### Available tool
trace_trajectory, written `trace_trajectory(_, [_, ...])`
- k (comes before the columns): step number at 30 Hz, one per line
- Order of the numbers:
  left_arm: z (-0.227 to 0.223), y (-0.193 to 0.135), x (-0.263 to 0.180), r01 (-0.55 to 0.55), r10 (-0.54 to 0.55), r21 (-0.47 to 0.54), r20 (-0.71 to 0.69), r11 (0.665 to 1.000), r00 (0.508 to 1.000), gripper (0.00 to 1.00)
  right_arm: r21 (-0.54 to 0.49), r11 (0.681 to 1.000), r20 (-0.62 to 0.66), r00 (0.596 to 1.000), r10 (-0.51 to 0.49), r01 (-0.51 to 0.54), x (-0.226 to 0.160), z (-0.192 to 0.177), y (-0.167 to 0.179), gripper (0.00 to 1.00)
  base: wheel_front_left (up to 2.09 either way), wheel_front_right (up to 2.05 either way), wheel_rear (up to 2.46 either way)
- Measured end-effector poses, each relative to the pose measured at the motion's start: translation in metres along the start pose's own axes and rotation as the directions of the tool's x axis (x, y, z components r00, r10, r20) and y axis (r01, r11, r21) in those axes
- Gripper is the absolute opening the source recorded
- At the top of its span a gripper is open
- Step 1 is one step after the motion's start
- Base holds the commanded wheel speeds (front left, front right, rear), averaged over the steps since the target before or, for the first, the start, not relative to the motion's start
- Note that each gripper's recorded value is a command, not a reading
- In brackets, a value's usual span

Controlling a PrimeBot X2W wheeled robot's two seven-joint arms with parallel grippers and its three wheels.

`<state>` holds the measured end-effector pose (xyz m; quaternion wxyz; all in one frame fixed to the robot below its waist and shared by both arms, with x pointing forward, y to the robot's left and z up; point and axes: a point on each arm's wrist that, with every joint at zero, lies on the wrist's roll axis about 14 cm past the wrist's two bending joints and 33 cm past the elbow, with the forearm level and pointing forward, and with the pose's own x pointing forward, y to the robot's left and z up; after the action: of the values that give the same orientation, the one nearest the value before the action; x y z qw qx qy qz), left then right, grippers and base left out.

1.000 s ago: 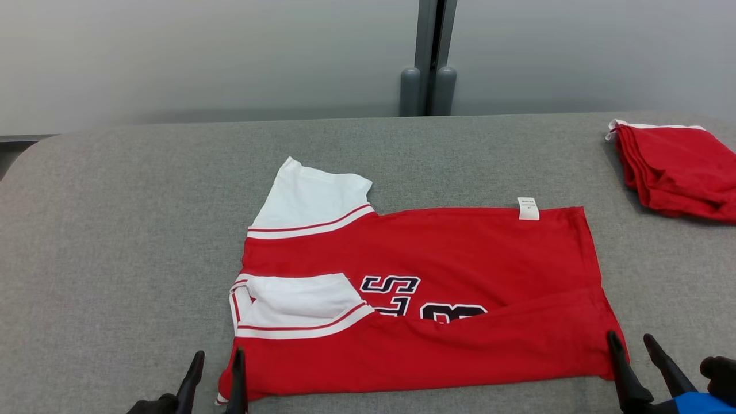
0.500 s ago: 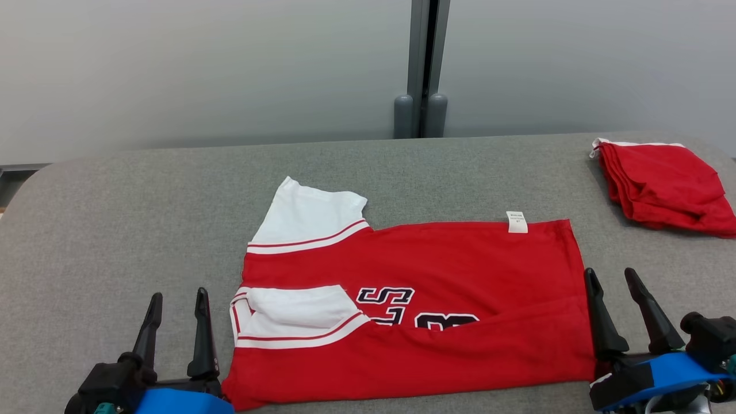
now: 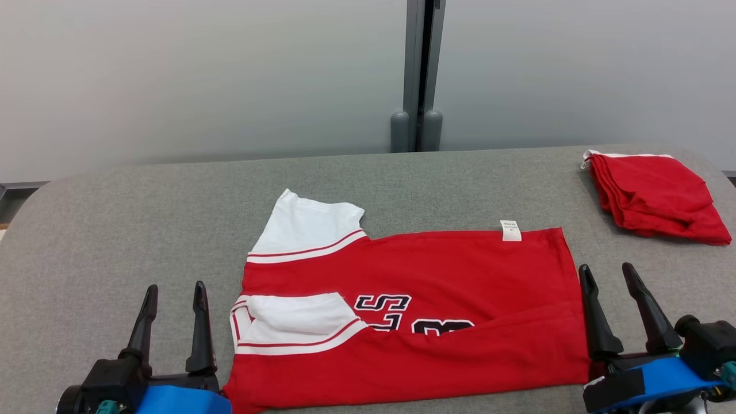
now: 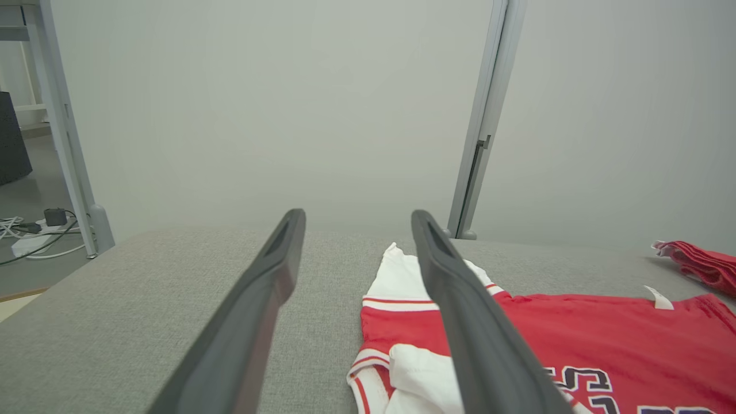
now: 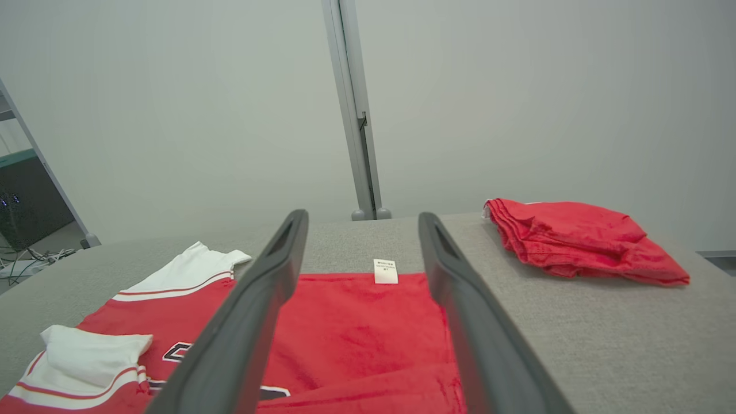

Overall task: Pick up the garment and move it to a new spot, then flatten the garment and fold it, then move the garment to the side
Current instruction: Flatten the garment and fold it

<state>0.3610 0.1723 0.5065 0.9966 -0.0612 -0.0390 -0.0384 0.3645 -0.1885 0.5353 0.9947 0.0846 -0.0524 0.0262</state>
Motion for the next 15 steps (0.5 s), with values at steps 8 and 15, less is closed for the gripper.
trace_trajectory(8, [-0.002,0.001,-0.002,-0.001,0.001,0.020,-0.008,1.000,1.000,1.00,-0.015,0.999,-0.016,0.999,-0.028,0.028,-0.008,-0.003,-0.007,1.00,0.00,0.00,0.00])
trace_trajectory(15, [-0.004,0.000,0.013,0.025,-0.025,0.033,-0.014,0.999,1.000,1.00,-0.033,0.998,-0.048,0.997,-0.055,0.053,0.001,-0.008,-0.016,1.00,0.00,0.00,0.00])
